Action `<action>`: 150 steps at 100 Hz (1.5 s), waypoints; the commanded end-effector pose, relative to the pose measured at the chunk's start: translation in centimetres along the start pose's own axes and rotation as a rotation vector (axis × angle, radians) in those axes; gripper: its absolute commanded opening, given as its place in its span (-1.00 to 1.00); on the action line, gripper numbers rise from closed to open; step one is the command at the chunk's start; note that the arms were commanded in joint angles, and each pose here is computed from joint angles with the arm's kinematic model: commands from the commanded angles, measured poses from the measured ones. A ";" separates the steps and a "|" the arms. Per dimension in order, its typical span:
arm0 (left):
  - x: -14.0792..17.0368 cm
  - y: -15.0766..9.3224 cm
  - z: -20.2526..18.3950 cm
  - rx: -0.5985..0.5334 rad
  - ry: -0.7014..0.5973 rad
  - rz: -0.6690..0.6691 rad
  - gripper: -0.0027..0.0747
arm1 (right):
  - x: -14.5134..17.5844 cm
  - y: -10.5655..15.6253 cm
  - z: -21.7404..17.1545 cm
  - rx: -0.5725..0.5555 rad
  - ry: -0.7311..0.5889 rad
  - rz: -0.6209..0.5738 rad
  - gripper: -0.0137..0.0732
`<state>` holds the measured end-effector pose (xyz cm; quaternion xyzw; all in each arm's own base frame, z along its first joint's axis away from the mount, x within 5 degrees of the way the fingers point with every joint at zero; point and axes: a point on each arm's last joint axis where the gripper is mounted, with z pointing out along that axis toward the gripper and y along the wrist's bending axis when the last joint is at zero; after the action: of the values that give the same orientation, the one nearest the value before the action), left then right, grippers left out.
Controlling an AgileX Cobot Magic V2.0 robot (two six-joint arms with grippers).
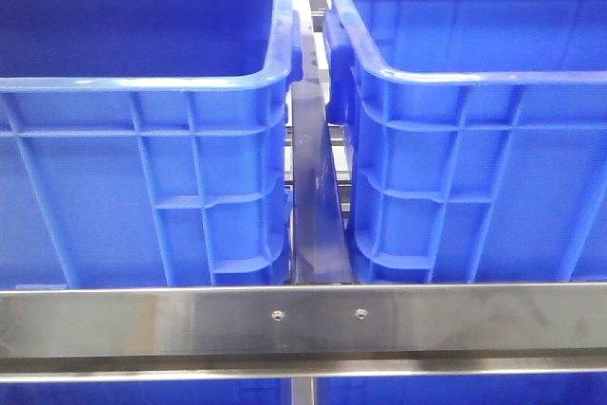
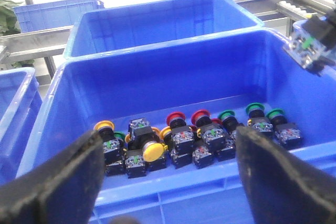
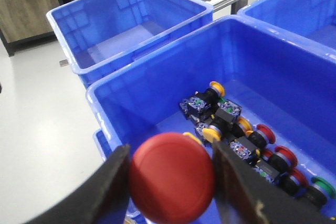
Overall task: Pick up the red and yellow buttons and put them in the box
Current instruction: 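Carry the red button with the right gripper over the empty bin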
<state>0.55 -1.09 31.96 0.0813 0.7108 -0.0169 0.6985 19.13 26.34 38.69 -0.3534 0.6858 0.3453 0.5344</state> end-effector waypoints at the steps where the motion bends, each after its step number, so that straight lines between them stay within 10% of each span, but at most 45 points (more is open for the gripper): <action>1: -1.1 0.1 -0.1 -0.013 -0.069 -0.018 0.17 | -2.5 -0.3 -1.5 0.051 -0.113 0.004 -0.39; 32: -1.1 0.1 -0.1 -0.013 -0.069 -0.018 -0.98 | -2.6 -2.2 -1.7 0.117 -0.125 0.020 -0.39; 150: -1.2 0.2 -0.2 -0.014 -0.071 -0.018 -0.98 | 1.2 -23.3 -10.8 0.587 -0.279 0.684 -0.39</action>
<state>0.53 -1.11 31.74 0.0814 0.7171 -0.0195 0.6920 33.28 5.89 36.30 0.0956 0.7693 0.3103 0.5503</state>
